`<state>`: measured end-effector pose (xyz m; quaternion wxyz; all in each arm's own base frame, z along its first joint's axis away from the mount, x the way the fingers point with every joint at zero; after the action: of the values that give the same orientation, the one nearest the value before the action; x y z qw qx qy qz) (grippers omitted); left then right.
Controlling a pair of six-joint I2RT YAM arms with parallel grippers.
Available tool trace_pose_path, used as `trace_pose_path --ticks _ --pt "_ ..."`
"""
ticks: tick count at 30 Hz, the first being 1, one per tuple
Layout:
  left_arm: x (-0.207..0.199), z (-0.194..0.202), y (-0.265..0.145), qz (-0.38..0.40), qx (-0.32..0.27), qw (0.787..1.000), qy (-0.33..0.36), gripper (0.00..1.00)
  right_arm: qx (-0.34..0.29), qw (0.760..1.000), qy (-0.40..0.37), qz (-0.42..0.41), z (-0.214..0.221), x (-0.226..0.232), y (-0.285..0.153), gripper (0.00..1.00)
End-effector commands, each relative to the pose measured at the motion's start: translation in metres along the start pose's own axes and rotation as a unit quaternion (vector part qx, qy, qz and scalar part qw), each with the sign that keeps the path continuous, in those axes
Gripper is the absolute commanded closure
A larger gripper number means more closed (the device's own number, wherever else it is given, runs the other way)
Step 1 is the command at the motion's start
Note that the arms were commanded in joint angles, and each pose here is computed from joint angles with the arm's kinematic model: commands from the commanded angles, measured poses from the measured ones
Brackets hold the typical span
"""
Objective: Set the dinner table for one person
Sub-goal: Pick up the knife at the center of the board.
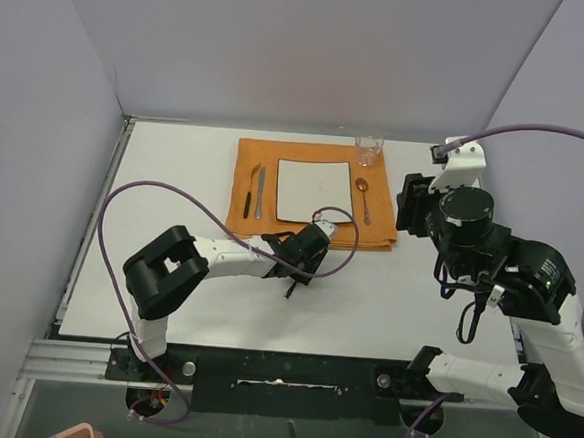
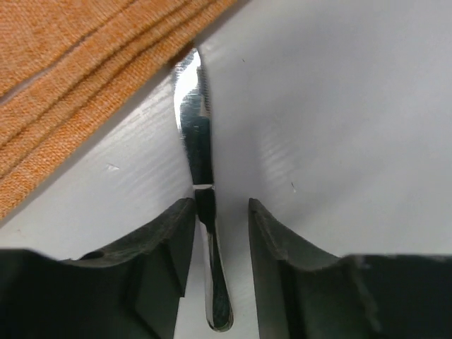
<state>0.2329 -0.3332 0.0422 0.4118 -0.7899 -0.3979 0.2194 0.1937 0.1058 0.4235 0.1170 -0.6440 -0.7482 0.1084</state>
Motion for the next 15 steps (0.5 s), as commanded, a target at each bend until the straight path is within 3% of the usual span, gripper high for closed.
trace_pose_path --ticks 1,7,15 --pt "-0.013 0.004 0.019 0.01 0.0 1.0 -0.011 0.76 -0.037 0.999 0.02 0.0 -0.021 -0.013 -0.017 0.53" --pt "-0.008 0.026 0.019 -0.006 0.031 0.999 -0.014 1.0 -0.046 0.999 0.027 0.003 -0.027 -0.018 -0.023 0.53" --pt "-0.012 0.008 -0.007 -0.024 -0.001 1.0 -0.001 1.0 -0.047 0.999 0.02 0.008 -0.027 -0.016 -0.019 0.53"
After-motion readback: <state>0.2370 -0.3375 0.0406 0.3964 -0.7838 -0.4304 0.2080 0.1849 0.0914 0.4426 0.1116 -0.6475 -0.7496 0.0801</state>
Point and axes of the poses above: each gripper's point midway between its finger pads, its own y axis out along the fingers, its own x axis along the line the jaws close on, z = x × y, the point moved 3 cm from there along -y, back along the fingers, and after that the axes turned 5 degrees about y, right-handed, at the moved point
